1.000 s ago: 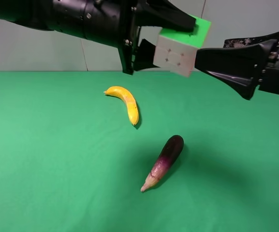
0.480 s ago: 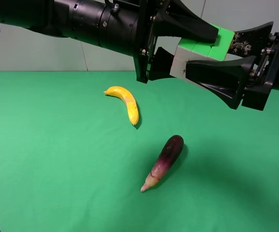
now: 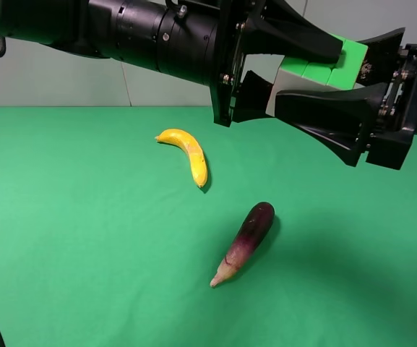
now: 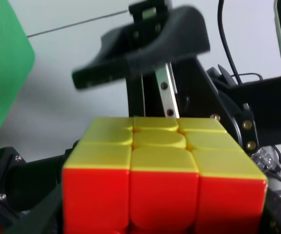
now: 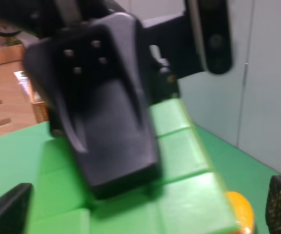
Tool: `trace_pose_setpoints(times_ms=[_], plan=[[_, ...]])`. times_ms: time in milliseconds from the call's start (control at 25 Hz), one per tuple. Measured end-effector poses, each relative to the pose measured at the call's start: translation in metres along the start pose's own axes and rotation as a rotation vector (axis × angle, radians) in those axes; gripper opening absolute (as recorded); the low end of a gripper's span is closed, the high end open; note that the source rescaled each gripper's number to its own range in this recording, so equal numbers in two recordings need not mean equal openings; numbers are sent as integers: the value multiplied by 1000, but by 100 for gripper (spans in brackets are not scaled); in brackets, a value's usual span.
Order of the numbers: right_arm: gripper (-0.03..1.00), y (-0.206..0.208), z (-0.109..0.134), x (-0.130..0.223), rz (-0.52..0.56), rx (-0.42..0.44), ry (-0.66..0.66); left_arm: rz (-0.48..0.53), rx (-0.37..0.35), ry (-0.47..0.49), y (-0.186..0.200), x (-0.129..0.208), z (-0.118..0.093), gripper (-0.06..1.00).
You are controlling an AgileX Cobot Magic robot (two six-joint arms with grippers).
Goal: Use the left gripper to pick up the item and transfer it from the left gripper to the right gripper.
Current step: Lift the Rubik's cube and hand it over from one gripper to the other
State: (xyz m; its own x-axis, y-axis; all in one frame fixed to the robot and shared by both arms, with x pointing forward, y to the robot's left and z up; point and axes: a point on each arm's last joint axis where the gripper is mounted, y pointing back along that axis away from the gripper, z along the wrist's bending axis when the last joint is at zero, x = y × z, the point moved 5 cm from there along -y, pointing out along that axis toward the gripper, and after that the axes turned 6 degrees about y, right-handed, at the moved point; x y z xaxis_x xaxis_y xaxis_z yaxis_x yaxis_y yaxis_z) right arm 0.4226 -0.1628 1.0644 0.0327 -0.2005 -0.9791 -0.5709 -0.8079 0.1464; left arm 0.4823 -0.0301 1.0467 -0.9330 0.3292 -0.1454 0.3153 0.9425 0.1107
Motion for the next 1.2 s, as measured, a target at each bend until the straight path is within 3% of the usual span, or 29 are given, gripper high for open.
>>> trace_pose_setpoints(times_ms=[240, 280, 440, 480, 1160, 1200], plan=[[99, 0, 1, 0, -3, -5, 1, -8, 3, 2, 0, -1, 0, 0], [92, 0, 1, 0, -3, -5, 1, -9, 3, 2, 0, -1, 0, 0], [27, 0, 1, -1, -4, -7, 1, -7, 4, 2, 0, -1, -1, 0], [16, 0, 1, 0, -3, -5, 6, -7, 4, 4, 0, -1, -1, 0], [16, 0, 0, -1, -4, -4, 10, -8, 6, 4, 0, -1, -1, 0], [15, 0, 0, -1, -4, -4, 10, -9, 5, 7, 0, -1, -1, 4]])
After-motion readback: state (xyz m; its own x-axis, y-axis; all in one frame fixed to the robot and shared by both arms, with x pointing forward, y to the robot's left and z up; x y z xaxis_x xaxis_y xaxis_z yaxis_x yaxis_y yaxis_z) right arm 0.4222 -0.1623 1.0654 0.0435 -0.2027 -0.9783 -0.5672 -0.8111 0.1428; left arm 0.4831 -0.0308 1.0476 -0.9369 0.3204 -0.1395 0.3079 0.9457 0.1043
